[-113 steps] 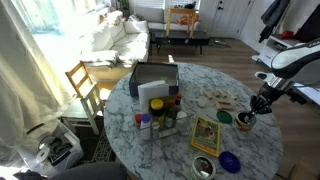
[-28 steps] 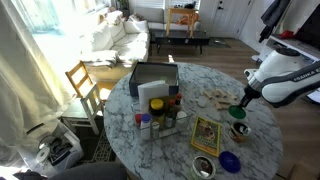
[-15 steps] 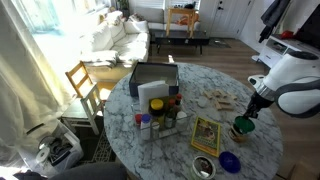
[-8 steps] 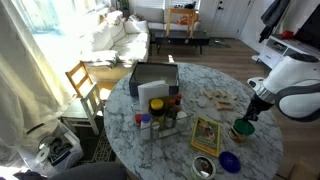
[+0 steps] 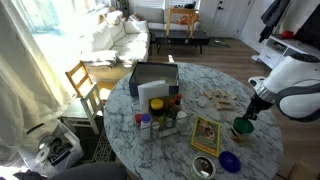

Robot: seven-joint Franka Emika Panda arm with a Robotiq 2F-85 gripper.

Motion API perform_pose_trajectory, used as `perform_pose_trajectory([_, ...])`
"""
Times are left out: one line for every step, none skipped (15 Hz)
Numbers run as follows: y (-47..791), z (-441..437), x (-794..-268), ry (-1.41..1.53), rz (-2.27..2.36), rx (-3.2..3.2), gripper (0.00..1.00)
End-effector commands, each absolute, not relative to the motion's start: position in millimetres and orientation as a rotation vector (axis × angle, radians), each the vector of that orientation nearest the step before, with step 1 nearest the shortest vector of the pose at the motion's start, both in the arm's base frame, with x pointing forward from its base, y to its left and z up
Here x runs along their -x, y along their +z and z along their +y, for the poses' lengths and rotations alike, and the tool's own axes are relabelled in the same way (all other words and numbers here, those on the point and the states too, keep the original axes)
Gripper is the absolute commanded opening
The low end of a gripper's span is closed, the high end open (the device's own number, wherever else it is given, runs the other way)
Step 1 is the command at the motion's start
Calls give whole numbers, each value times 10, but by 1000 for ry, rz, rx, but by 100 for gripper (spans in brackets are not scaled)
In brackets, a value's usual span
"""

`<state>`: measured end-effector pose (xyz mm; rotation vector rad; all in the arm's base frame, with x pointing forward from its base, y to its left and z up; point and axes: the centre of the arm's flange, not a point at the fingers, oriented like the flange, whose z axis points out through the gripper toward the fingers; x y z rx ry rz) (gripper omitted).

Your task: Move the can to the left then put the lid on top

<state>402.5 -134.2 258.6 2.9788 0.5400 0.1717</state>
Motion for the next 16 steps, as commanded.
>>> perform_pose_trajectory([2451, -1348, -3998, 156, 499, -2978, 0])
perform_pose_trajectory([2432, -1347, -3998, 150, 490, -2983, 0])
perform_pose_trajectory([2421, -1346, -3997, 150, 482, -2985, 0])
perform_pose_trajectory([2410, -1350, -3997, 148, 476, -2987, 0])
perform_pose_trajectory([2405, -1351, -3997, 149, 469, -2991, 0])
perform_pose_trajectory([2407, -1349, -3999, 154, 459, -2991, 0])
perform_pose_trajectory([2411, -1347, -4001, 159, 453, -2997, 0])
perform_pose_trajectory([2412, -1349, -4006, 166, 441, -2995, 0])
perform_pose_trajectory([2407, -1351, -4011, 171, 434, -2993, 0])
perform_pose_trajectory([2403, -1354, -4016, 175, 426, -2990, 0])
perform_pose_trajectory([2396, -1357, -4020, 179, 419, -2991, 0])
perform_pose_trajectory([2388, -1359, -4023, 181, 412, -2990, 0])
perform_pose_trajectory([2380, -1360, -4023, 182, 411, -2989, 0])
perform_pose_trajectory([2374, -1360, -4023, 181, 408, -2988, 0])
perform_pose_trajectory([2367, -1365, -4022, 178, 406, -2987, 0])
perform_pose_trajectory([2359, -1370, -4019, 172, 410, -2986, 0])
